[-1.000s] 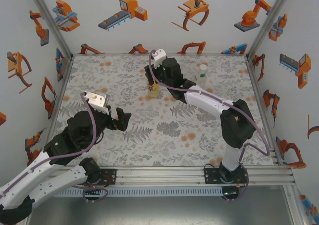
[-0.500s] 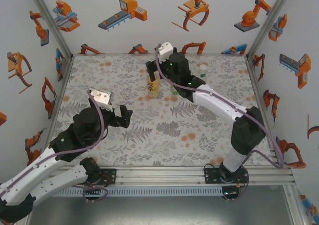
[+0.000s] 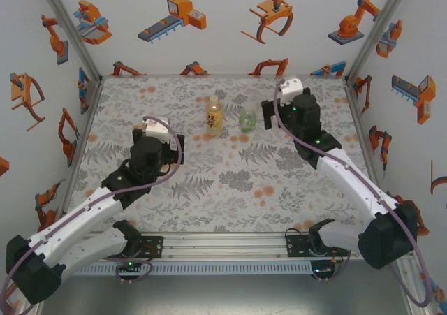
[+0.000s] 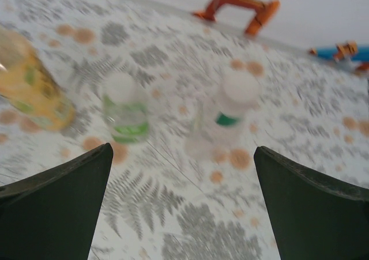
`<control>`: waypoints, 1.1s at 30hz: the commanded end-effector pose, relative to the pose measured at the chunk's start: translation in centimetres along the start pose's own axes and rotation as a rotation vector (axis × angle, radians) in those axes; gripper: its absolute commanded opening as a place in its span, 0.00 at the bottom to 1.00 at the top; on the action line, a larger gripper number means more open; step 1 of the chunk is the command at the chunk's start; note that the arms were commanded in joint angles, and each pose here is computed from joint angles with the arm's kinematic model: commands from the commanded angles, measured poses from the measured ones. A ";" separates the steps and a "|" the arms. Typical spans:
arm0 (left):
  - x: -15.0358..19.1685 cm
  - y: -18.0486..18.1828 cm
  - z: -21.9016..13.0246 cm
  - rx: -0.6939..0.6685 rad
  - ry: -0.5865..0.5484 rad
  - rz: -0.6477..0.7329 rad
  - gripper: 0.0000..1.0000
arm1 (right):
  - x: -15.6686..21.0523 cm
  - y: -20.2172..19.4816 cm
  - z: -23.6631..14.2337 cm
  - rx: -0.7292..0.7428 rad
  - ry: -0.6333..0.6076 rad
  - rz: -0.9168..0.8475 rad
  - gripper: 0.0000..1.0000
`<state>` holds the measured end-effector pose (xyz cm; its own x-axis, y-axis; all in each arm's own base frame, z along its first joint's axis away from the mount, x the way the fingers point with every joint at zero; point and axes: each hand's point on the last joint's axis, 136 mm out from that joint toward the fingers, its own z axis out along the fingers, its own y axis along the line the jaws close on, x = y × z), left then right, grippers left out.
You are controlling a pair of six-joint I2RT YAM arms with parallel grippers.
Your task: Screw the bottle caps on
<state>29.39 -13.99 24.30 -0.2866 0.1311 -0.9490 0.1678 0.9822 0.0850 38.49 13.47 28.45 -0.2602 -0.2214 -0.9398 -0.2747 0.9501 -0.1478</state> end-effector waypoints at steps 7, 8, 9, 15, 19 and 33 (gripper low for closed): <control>2.9 4.4 5.4 -0.153 0.084 0.161 0.97 | 11.3 -8.1 -0.5 0.169 0.191 0.072 0.99; 3.3 5.0 6.0 -0.172 0.099 0.164 0.97 | 12.2 -8.5 -0.3 0.177 0.196 0.077 0.99; 3.7 5.7 6.5 -0.191 0.103 0.161 0.97 | 13.1 -9.0 -0.2 0.190 0.200 0.088 0.99; 5.8 9.2 8.0 -0.210 -0.003 0.034 0.97 | 17.1 -10.4 1.4 0.205 0.186 0.177 0.99; 7.6 11.1 8.9 -0.212 -0.006 -0.005 0.97 | 18.6 -11.2 2.2 0.214 0.154 0.214 0.99; 6.5 12.3 11.0 -0.097 -0.032 -0.043 0.97 | 21.3 -11.5 3.8 0.196 0.079 0.272 0.99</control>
<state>38.74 -1.55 14.41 -0.2816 0.0993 -0.9544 0.0063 0.9948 0.1016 39.21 -1.39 7.81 -0.4538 0.0178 -0.8909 0.0016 0.9998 0.0192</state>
